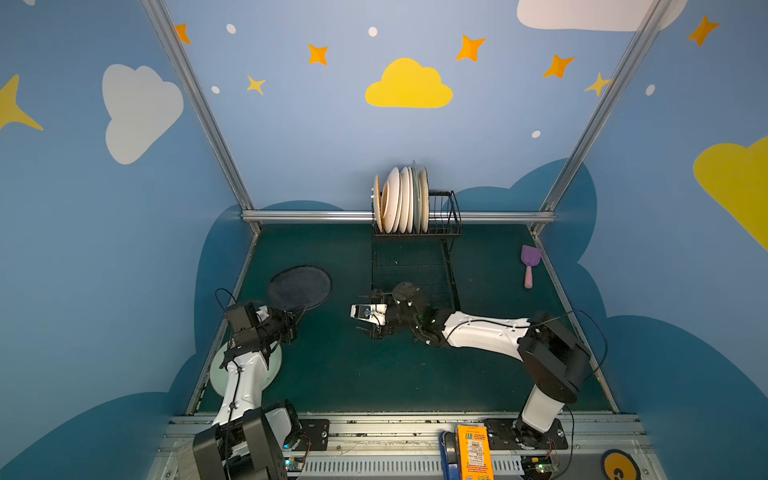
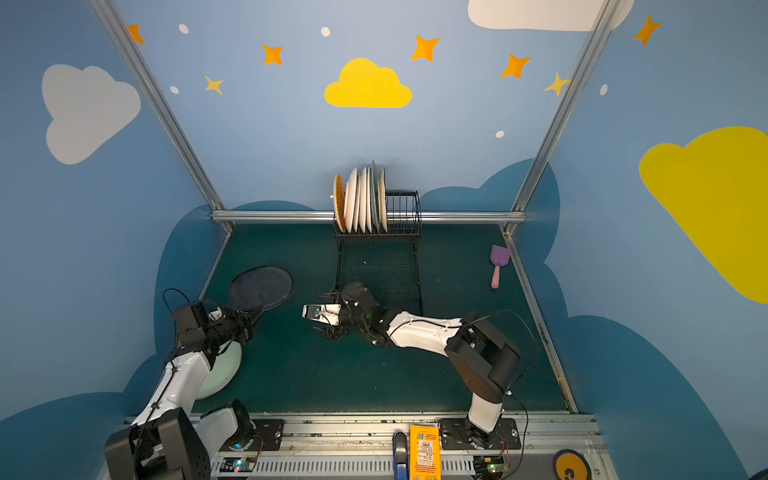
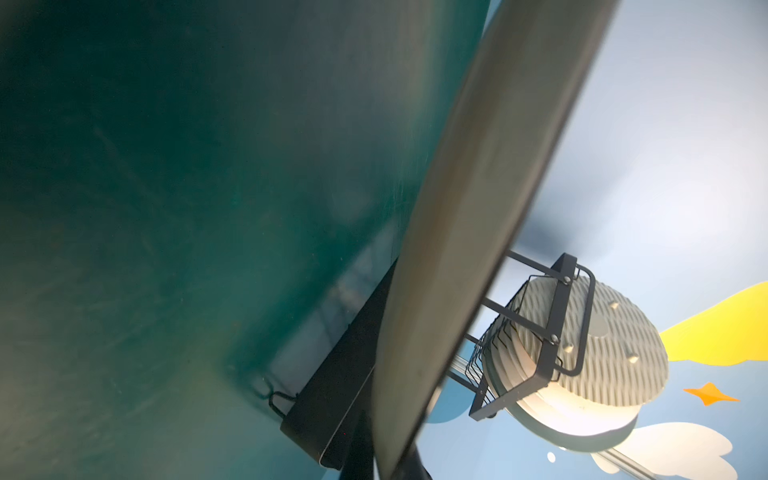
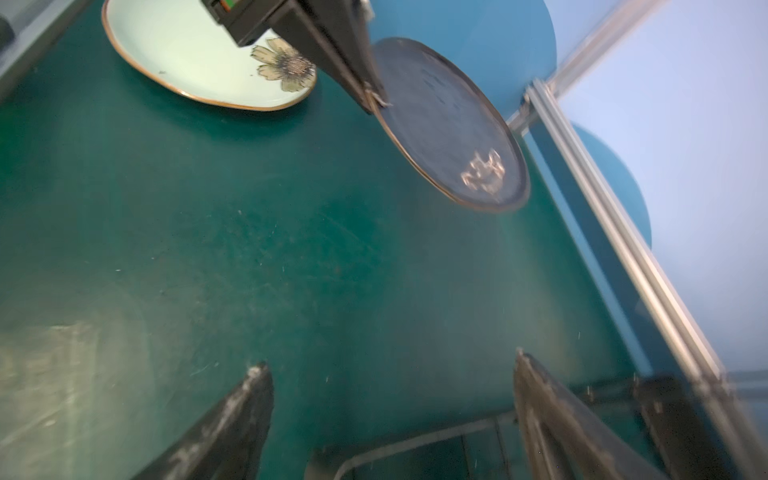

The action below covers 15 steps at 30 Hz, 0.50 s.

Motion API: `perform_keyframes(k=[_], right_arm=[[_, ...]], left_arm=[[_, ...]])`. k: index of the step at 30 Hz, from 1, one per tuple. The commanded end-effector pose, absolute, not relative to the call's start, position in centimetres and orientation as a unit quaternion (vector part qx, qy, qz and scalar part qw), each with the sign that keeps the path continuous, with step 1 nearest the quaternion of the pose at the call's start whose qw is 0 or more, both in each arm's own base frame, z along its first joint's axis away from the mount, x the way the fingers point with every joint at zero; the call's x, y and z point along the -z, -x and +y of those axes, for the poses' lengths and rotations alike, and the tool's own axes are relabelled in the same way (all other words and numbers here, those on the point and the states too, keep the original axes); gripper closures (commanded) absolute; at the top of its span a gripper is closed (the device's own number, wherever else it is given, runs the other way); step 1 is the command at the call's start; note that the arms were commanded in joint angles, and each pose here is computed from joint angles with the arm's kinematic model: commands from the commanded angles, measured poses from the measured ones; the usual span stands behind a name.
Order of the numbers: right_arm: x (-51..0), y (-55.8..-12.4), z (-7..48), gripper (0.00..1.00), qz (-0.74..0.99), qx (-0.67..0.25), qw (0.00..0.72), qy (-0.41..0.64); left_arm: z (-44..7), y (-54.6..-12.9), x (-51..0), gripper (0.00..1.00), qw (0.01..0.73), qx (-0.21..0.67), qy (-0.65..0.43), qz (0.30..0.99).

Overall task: Load the plates into the dish rack
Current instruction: 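Grasp the raised navy plate rim with right gripper while left gripper holds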

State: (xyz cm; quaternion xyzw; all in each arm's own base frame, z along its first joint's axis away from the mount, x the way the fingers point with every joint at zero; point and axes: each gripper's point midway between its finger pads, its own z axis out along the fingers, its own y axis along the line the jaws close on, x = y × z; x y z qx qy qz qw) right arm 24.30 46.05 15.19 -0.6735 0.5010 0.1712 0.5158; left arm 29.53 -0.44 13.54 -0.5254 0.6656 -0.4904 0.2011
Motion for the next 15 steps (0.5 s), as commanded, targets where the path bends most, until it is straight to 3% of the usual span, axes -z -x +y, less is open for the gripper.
perform_keyframes(k=[1,15], right_arm=[[-18.9,-25.4,49.1,0.12,0.420,-0.111,0.598,0.674],[-19.0,-28.2,55.3,0.15,0.330,0.031,0.648,0.686]], left_arm=[[-1.2,-29.8,-18.1,0.97,0.237,0.520,0.458,0.681],[-2.6,-28.2,-19.3,0.96,0.216,0.517,0.437,0.704]])
